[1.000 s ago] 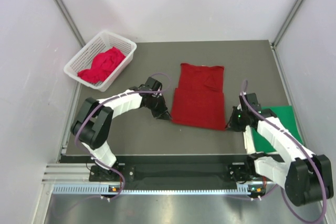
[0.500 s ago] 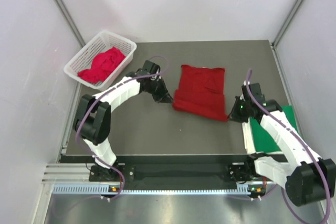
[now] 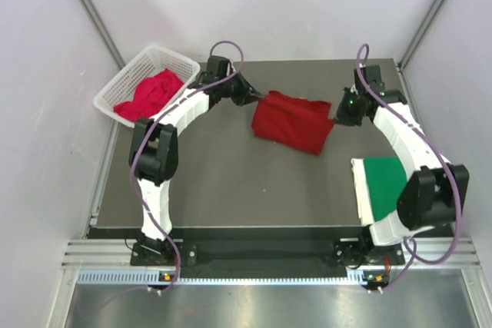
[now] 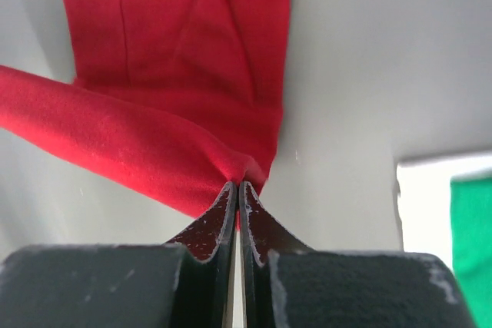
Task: Fold and stack the t-shirts
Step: Fold the tshirt
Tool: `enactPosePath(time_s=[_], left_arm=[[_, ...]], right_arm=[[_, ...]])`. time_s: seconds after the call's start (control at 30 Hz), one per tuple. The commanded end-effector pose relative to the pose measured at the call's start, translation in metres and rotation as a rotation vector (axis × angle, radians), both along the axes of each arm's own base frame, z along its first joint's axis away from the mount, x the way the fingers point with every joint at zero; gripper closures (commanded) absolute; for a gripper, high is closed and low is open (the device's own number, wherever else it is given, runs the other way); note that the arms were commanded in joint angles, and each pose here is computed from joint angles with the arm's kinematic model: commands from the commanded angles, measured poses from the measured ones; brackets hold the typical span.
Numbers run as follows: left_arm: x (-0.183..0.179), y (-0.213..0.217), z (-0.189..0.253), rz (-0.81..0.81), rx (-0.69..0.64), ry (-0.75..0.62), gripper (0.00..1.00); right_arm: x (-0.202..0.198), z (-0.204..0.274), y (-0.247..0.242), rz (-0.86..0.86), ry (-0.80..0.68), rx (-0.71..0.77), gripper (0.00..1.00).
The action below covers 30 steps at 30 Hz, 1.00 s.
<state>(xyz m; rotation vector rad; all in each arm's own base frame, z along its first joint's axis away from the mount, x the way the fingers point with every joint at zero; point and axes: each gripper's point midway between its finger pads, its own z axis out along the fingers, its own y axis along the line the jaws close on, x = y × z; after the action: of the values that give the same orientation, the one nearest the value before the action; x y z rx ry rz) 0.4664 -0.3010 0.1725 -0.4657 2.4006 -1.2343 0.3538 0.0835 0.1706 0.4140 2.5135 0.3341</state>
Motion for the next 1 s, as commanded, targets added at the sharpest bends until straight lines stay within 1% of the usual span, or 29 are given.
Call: enactPosePath(time_s=[0.0, 0.03, 0.07, 0.1, 0.13, 0.17, 0.2, 0.23, 0.27, 0.3, 0.33, 0.37, 0.4, 0.47, 0.5, 0.53, 0.57, 0.6, 0.63, 0.67, 0.7, 0.73, 0.77, 0.8, 0.87, 0.9, 0.93, 0.97], left_arm=[[0.063, -0.008, 0.03, 0.066, -0.206, -0.162, 1.0], [0.069, -0.011, 0.035, 0.062, -0.246, -0.177, 1.0], [0.076, -0.014, 0.039, 0.064, -0.281, -0.207, 1.0], [0.088, -0.016, 0.034, 0.079, -0.319, -0.226, 1.0], [0.097, -0.019, 0.046, 0.085, -0.35, -0.263, 1.0], [0.104, -0.021, 0.047, 0.097, -0.371, -0.278, 1.0], [0.114, -0.024, 0.032, 0.113, -0.395, -0.251, 1.0], [0.124, -0.027, 0.05, 0.112, -0.432, -0.305, 1.0], [0.13, -0.03, 0.05, 0.116, -0.448, -0.305, 1.0], [0.139, -0.034, 0.027, 0.124, -0.452, -0.27, 1.0], [0.147, -0.038, 0.043, 0.115, -0.476, -0.309, 1.0], [0.151, -0.04, 0.039, 0.116, -0.482, -0.309, 1.0], [0.156, -0.044, 0.019, 0.126, -0.484, -0.276, 1.0], [0.162, -0.045, 0.024, 0.13, -0.521, -0.298, 0.94], [0.165, -0.044, 0.016, 0.134, -0.524, -0.293, 0.89], [0.166, -0.043, 0.014, 0.14, -0.52, -0.295, 0.77], [0.168, -0.041, 0.014, 0.143, -0.513, -0.306, 0.73], [0.169, -0.037, 0.015, 0.137, -0.485, -0.329, 0.71], [0.169, -0.035, 0.01, 0.142, -0.461, -0.322, 0.67], [0.169, -0.031, 0.008, 0.142, -0.441, -0.319, 0.66], [0.168, -0.026, 0.006, 0.136, -0.401, -0.322, 0.66], [0.165, -0.023, 0.005, 0.127, -0.374, -0.321, 0.66], [0.163, -0.02, -0.001, 0.125, -0.332, -0.305, 0.63], [0.158, -0.013, 0.001, 0.107, -0.253, -0.312, 0.62], [0.147, -0.006, -0.015, 0.095, -0.158, -0.291, 0.61], [0.142, -0.001, -0.007, 0.075, -0.103, -0.33, 0.61], [0.131, 0.003, -0.026, 0.063, -0.059, -0.273, 0.61], [0.124, 0.004, -0.03, 0.039, -0.042, -0.264, 0.61]], right_arm=[[0.041, 0.023, -0.007, -0.018, -0.098, -0.005, 1.0], [0.049, 0.014, -0.008, -0.024, -0.08, -0.006, 1.0], [0.057, 0.015, -0.012, -0.036, -0.089, -0.002, 1.0], [0.065, 0.016, -0.013, -0.044, -0.1, 0.002, 1.0], [0.075, 0.008, -0.015, -0.053, -0.091, 0.003, 1.0], [0.081, 0.006, -0.019, -0.067, -0.091, 0.014, 1.0], [0.088, 0.007, -0.021, -0.075, -0.101, 0.018, 1.0], [0.096, 0.0, -0.023, -0.082, -0.099, 0.018, 1.0], [0.102, 0.0, -0.028, -0.1, -0.102, 0.02, 1.0], [0.107, -0.001, -0.031, -0.111, -0.107, 0.025, 1.0], [0.112, -0.011, -0.033, -0.117, -0.087, 0.026, 1.0], [0.116, -0.015, -0.037, -0.126, -0.085, 0.027, 1.0], [0.12, -0.017, -0.04, -0.134, -0.087, 0.027, 1.0], [0.13, -0.029, -0.041, -0.135, -0.078, 0.05, 1.0], [0.136, -0.031, -0.041, -0.132, -0.087, 0.053, 0.99], [0.145, -0.042, -0.055, -0.155, -0.088, 0.059, 0.87], [0.152, -0.044, -0.051, -0.123, -0.099, 0.091, 0.81], [0.164, -0.04, -0.057, -0.12, -0.124, 0.104, 0.78], [0.17, -0.054, -0.058, -0.113, -0.1, 0.113, 0.73], [0.173, -0.054, -0.062, -0.105, -0.1, 0.129, 0.7], [0.179, -0.049, -0.064, -0.1, -0.108, 0.134, 0.63], [0.18, -0.047, -0.067, -0.101, -0.112, 0.138, 0.58], [0.181, -0.043, -0.068, -0.086, -0.121, 0.145, 0.56], [0.18, -0.038, -0.067, -0.073, -0.13, 0.152, 0.55], [0.174, -0.029, -0.058, -0.005, -0.139, 0.175, 0.5], [0.168, -0.031, -0.054, 0.017, -0.124, 0.187, 0.48], [0.163, -0.027, -0.05, 0.038, -0.125, 0.195, 0.46], [0.157, -0.026, -0.043, 0.076, -0.122, 0.216, 0.45]])
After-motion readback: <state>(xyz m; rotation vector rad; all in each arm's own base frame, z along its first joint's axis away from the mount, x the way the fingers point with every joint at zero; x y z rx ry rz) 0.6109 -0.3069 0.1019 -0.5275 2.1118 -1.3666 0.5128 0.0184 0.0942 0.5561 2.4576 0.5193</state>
